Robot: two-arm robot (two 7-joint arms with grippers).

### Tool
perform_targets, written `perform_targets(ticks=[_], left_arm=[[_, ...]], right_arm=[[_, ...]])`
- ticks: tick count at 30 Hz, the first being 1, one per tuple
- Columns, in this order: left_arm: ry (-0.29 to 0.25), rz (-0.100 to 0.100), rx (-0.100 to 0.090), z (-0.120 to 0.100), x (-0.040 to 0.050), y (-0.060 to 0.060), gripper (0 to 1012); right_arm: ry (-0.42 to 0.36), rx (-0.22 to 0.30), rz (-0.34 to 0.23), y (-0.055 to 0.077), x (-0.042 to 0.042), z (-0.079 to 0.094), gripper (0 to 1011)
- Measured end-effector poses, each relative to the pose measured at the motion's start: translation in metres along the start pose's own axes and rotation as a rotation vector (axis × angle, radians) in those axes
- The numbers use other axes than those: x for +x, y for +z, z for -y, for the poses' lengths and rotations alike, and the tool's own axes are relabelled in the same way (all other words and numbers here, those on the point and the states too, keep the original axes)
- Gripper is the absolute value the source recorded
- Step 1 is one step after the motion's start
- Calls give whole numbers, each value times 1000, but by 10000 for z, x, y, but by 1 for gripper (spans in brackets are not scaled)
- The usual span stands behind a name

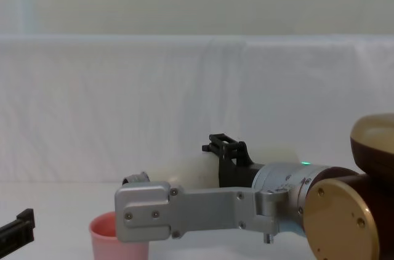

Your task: Grasp the thermos with one hand and pour water into the cup lid.

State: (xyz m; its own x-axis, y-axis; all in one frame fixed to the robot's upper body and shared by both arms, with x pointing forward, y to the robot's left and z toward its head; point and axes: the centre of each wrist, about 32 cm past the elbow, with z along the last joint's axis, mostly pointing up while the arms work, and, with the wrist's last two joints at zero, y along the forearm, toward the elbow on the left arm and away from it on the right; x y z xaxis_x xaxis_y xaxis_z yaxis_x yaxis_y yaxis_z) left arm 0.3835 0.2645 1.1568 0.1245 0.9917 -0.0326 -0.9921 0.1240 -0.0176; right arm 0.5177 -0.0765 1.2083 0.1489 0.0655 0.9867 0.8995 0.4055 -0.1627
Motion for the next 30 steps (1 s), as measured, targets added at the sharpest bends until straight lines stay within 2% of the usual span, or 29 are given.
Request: perform_targets(ticks=[30], left_arm=[[0,0,0,0,0,0,1001]], right_arm=[[-2,0,17,-3,15,16,952]])
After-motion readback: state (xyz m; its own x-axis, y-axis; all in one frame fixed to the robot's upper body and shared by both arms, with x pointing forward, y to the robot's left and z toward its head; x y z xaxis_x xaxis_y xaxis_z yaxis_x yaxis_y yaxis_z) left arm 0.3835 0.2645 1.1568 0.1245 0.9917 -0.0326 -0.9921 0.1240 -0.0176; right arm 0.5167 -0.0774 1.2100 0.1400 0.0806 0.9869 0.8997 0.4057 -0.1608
